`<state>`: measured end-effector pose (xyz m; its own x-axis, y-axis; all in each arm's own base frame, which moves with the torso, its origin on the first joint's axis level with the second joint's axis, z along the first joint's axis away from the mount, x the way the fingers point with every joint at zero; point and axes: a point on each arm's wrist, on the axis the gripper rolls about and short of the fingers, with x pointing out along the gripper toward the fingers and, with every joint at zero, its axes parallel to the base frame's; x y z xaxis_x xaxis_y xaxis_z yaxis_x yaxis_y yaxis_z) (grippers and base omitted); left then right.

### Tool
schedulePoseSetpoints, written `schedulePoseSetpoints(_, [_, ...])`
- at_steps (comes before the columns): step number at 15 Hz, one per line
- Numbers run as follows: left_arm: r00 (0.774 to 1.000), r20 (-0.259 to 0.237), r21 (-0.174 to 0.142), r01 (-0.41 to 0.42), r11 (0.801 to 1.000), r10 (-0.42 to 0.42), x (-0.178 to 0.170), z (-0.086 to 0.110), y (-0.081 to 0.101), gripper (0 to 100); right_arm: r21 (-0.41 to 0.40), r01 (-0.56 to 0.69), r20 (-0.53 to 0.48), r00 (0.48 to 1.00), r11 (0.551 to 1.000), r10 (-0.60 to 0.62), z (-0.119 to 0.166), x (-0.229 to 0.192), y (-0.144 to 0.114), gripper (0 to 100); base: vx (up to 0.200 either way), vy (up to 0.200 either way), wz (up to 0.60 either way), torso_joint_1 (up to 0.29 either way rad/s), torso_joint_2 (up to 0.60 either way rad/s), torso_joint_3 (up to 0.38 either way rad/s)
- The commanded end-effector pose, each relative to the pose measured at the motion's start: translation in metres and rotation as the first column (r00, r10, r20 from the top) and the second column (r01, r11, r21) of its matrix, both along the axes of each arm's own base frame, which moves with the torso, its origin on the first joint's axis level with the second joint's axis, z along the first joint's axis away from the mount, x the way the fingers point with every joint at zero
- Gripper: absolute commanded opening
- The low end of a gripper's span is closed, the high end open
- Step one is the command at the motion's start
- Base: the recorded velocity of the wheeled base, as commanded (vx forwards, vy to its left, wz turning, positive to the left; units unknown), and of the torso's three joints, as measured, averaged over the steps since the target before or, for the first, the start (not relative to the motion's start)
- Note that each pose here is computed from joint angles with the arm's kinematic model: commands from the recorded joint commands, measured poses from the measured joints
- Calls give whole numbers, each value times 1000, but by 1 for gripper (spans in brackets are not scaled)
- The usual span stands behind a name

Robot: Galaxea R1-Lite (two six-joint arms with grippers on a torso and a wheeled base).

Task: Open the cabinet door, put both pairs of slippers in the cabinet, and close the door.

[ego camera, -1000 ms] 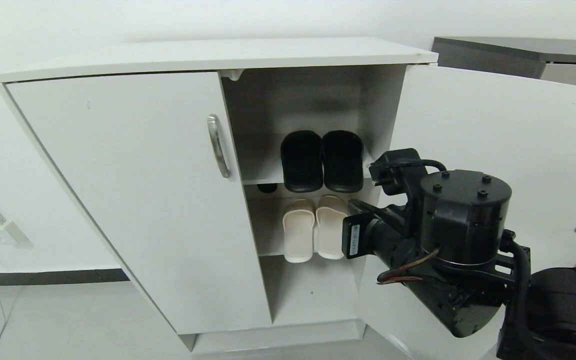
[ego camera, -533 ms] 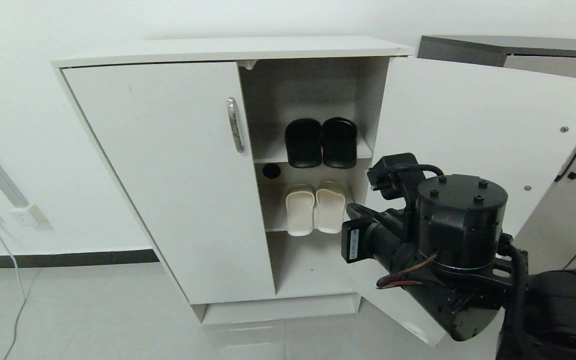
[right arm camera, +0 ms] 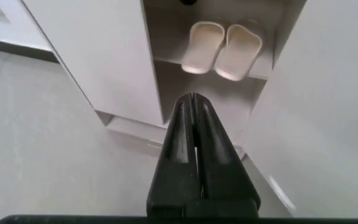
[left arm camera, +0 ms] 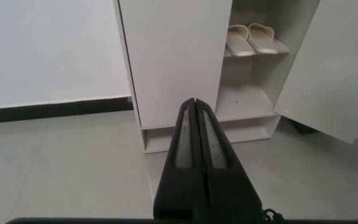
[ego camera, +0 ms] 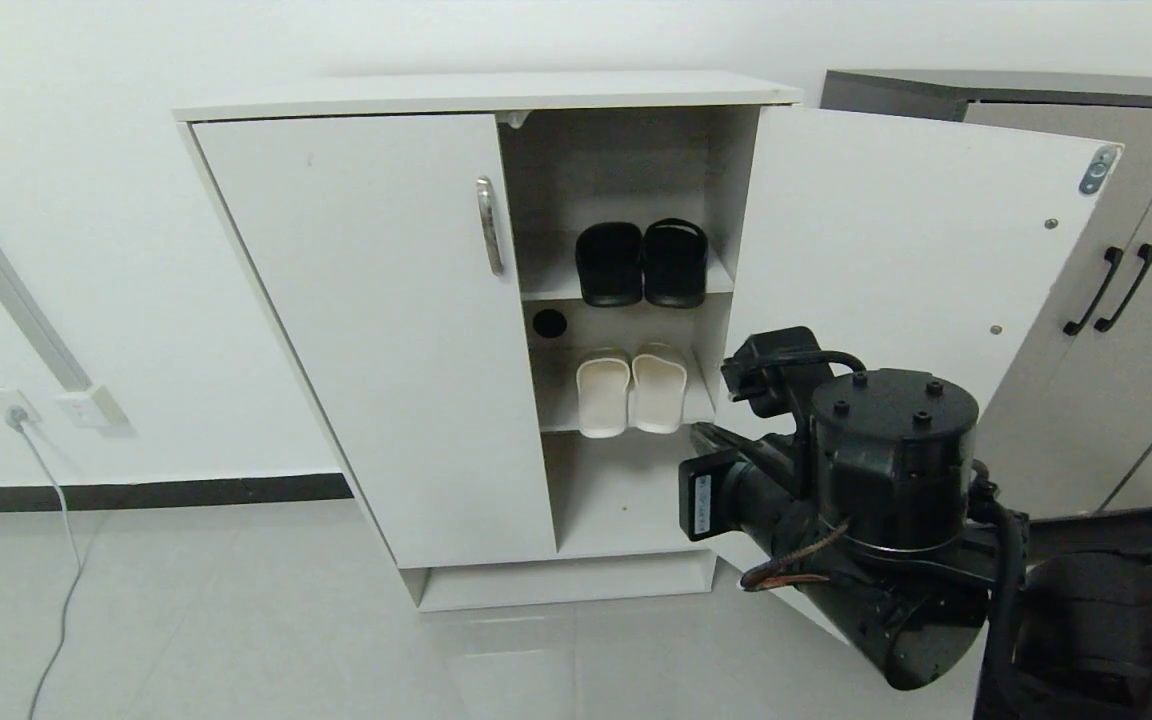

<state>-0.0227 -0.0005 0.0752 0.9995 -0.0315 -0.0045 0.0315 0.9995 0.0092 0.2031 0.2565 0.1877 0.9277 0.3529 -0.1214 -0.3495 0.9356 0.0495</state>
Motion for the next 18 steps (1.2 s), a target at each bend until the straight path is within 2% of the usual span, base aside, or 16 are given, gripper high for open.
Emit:
schedulePoseSetpoints(1, [1000,0,0,1,1000,-1,0,0,0,0,-12,-4,-10,1000,1000,4,-5,1,2,0,0,0,0,0,0,0])
schedulePoseSetpoints(6, [1000,0,-2,-1,1000,1,0,0,0,0,-29,-33,-24,999,999,32,-15,1,0,0,0,0,0,0,0,0])
schedulePoseSetpoints(18, [1000,0,-3,-1,1000,1,0,0,0,0,-29,-19,-18,1000,999,19,-15,3,-4,0,0,0,0,0,0,0])
